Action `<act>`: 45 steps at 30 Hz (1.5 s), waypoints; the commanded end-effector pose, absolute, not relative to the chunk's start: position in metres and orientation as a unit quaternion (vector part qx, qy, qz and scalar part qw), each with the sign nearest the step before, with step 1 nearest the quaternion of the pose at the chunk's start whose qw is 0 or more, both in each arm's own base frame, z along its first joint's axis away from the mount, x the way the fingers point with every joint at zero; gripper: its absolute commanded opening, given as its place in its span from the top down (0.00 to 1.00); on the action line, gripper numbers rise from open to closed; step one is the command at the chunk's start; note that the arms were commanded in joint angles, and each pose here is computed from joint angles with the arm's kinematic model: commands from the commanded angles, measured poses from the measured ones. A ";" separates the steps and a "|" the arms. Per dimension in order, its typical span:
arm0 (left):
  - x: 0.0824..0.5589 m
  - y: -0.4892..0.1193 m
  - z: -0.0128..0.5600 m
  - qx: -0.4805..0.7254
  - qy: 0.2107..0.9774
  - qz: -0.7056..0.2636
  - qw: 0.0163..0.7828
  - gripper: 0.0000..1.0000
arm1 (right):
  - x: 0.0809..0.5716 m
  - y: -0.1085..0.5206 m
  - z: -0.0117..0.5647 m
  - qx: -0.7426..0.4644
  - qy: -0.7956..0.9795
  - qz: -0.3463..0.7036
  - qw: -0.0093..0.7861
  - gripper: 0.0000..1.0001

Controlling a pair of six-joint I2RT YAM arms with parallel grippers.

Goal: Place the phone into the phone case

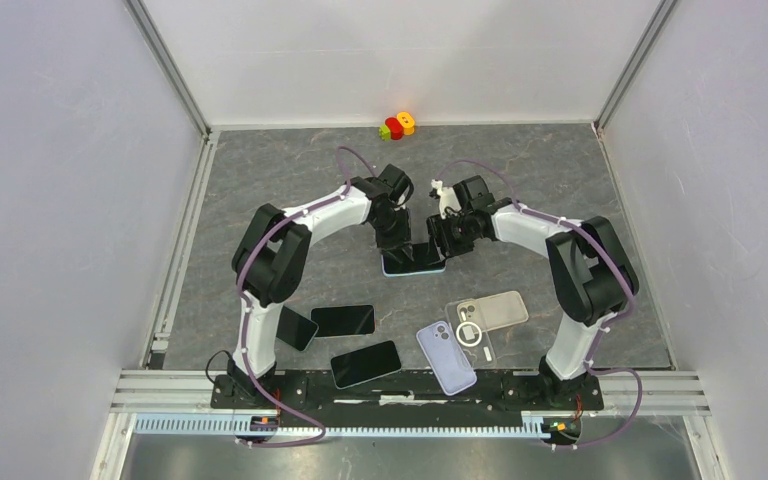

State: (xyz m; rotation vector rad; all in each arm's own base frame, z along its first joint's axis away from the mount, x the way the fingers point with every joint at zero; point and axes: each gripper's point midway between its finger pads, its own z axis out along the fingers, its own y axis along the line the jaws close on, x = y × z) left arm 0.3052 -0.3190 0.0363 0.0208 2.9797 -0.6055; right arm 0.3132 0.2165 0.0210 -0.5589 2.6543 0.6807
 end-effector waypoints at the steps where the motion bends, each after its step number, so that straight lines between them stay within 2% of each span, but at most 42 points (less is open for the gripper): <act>1: 0.312 -0.327 0.023 -0.012 0.979 -0.198 0.050 0.62 | 0.271 0.152 -0.025 -0.216 0.969 0.094 0.075 0.42; 6: 0.307 -0.311 0.012 -0.026 0.985 -0.164 0.040 0.66 | 0.280 0.156 -0.005 -0.215 0.967 0.100 0.097 0.31; 8: 0.303 -0.305 0.006 -0.035 0.987 -0.156 0.032 0.69 | 0.283 0.159 0.002 -0.213 0.966 0.103 0.107 0.30; 12: 0.300 -0.296 -0.001 -0.049 0.988 -0.148 0.021 0.74 | 0.286 0.164 0.010 -0.212 0.963 0.117 0.116 0.30; 18: 0.300 -0.291 -0.003 -0.052 0.988 -0.144 0.021 0.76 | 0.299 0.180 0.033 -0.214 0.953 0.153 0.149 0.40; 23: 0.299 -0.292 -0.003 -0.048 0.988 -0.147 0.018 0.76 | 0.307 0.192 0.052 -0.196 0.942 0.216 0.167 0.40; 29: 0.300 -0.295 0.003 -0.038 0.987 -0.156 0.021 0.74 | 0.310 0.190 0.065 -0.132 0.921 0.318 0.182 0.33; 33: 0.300 -0.296 0.006 -0.032 0.986 -0.161 0.024 0.72 | 0.303 0.194 0.058 -0.110 0.908 0.370 0.162 0.32; 36: 0.299 -0.297 0.007 -0.031 0.986 -0.162 0.023 0.72 | 0.298 0.195 0.044 -0.103 0.911 0.375 0.140 0.35; 41: 0.299 -0.298 0.006 -0.027 0.986 -0.164 0.021 0.71 | 0.293 0.192 0.016 -0.088 0.920 0.367 0.108 0.49; 45: 0.299 -0.298 0.007 -0.024 0.986 -0.166 0.022 0.71 | 0.296 0.193 0.001 -0.082 0.924 0.364 0.089 0.57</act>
